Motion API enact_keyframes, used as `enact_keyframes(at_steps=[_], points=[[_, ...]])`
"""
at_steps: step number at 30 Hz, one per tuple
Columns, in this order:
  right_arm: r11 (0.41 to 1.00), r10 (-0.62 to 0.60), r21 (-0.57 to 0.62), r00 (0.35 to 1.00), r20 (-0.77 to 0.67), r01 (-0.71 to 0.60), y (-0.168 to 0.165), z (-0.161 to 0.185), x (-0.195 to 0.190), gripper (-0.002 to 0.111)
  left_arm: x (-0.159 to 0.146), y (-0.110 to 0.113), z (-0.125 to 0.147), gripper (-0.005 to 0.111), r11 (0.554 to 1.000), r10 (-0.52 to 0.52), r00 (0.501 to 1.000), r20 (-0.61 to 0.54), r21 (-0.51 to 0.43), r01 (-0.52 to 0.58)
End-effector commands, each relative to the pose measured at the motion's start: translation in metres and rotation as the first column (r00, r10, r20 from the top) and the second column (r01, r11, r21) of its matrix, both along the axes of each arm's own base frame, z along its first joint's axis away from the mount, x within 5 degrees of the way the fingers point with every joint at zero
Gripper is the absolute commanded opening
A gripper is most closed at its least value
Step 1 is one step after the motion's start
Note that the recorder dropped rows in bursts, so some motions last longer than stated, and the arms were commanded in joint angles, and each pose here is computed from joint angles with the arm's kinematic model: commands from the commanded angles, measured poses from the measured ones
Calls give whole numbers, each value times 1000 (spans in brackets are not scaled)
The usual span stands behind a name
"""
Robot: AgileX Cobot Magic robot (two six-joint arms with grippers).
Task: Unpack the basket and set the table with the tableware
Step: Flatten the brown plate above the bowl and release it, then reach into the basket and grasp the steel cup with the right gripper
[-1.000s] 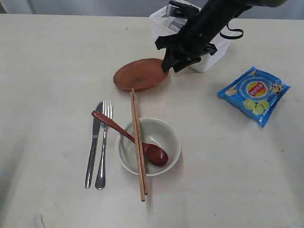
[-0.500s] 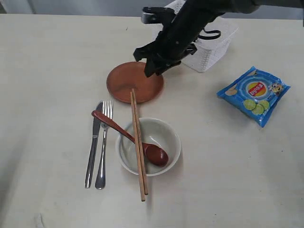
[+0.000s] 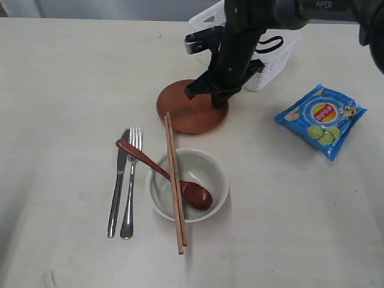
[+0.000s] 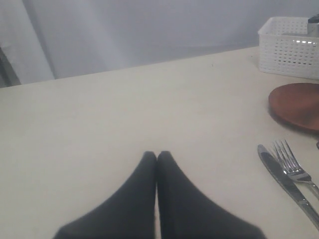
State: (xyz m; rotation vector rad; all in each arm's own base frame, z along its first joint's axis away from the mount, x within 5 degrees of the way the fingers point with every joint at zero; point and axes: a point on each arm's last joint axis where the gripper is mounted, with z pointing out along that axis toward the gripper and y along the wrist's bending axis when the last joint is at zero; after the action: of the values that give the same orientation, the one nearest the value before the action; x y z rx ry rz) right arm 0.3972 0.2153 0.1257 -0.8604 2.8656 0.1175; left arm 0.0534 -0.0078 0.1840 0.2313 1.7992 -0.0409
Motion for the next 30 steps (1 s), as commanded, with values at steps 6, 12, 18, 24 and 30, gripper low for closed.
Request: enact_keyframes(at_steps=[6,12,18,24,30], points=[[1000,24,17,1000,-12,-24,-6,12,-1,0,0,0,0,0,1000,2,1000,8,-4,-2],[989,19,142,996,84,-31,-2,61,-4,8,0,0,0,0,1000,2,1000,8,-4,-2],[941,-256,274,948,187,200,-35,110,10,43,0,0,0,0,1000,2,1000,8,-4,-2],[683,-588,524,809,-17,508,-95,108,43,41,0,0,0,0,1000,2,1000,8,-4,-2],[555,-635,624,765,-110,550,-113,80,65,41,0,0,0,0,1000,2,1000,8,-4,-2]])
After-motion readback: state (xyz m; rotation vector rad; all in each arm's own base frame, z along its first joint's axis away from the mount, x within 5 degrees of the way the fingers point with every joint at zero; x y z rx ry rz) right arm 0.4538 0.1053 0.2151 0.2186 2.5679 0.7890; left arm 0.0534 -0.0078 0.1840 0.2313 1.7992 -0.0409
